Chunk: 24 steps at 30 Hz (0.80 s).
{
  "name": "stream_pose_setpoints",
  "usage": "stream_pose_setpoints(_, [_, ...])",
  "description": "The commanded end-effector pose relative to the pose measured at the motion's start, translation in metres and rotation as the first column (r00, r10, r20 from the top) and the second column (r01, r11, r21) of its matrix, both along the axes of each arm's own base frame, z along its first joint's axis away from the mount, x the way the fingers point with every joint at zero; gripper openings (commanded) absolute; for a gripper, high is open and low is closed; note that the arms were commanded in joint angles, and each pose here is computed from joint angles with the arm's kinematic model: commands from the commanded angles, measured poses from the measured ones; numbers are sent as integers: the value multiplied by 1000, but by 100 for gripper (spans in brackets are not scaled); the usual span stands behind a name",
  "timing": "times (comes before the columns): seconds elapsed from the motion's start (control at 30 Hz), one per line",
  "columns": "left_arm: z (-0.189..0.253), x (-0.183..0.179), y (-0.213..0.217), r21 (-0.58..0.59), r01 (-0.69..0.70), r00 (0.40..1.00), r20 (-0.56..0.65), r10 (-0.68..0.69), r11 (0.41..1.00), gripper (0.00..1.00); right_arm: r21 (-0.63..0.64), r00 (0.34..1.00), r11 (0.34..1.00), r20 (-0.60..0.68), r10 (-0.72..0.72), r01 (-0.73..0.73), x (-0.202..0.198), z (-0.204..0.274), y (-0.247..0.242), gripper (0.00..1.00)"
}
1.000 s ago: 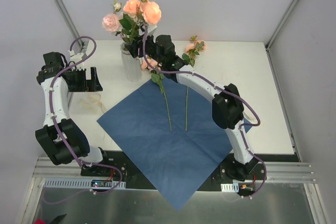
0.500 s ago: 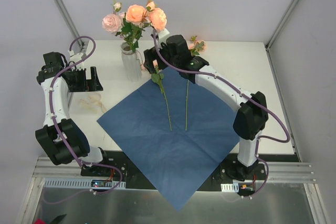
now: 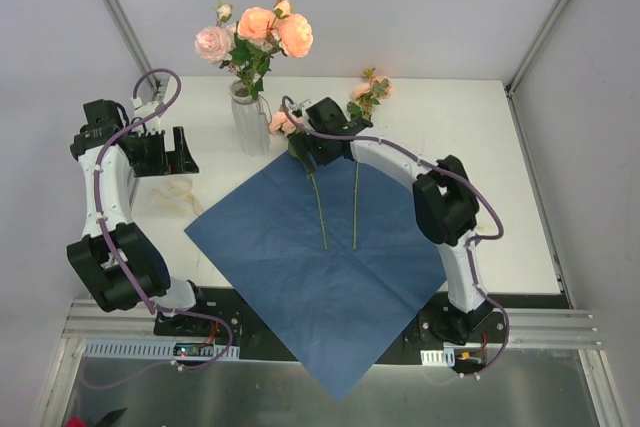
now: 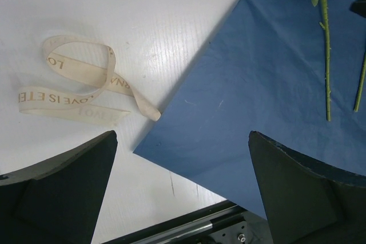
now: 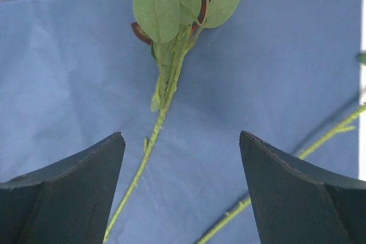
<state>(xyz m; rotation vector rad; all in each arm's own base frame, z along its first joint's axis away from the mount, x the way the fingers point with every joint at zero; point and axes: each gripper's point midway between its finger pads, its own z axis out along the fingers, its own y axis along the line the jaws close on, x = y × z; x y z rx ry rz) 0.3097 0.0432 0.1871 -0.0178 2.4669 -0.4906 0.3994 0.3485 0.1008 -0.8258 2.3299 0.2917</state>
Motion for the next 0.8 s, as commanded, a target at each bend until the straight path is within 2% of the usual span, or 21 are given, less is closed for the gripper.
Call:
stream_pose_setpoints(0.0, [-1,-3,-3,-55,8,1000,-19,-9,998,99,7,1000,1000,-23,2,-2,16,-2,14,82])
stream_pose_setpoints(0.07, [-3,-2,-2,-59,6,1000,-27,-8,998,99,6,997,1000,-69,17,-17,16,-20,22,80])
stream_pose_setpoints(0.1, [-4,-2,-2,-63,5,1000,-31,-7,998,99,21,999,1000,-48,11,-10,25,-12,27,80])
stream_pose_setpoints(0.13, [-4,-2,-2,-63,6,999,-34,-8,998,99,0,998,1000,-68,8,-8,27,-27,27,79])
stream_pose_setpoints(0.3, [-7,-1,0,-57,8,999,-37,-10,998,99,3,997,1000,-71,-14,15,43,-38,37,73])
stream_pose_setpoints(0.4, [-11,-4,-1,-57,14,999,-45,-16,998,99,-92,995,993,-62,-77,71,50,-61,27,61])
stream_pose_setpoints(0.43, [-12,-4,-1,-61,16,999,-48,-19,998,99,-99,995,992,-54,-88,82,53,-56,27,53])
stream_pose_setpoints(0.47, [-14,-5,-2,-65,17,998,-55,-21,998,99,-115,994,989,-43,-100,94,54,-57,26,51])
stream_pose_setpoints(0.77, [-17,-6,-2,-72,27,998,-61,-31,997,99,-182,989,978,-84,-122,105,44,-67,16,49])
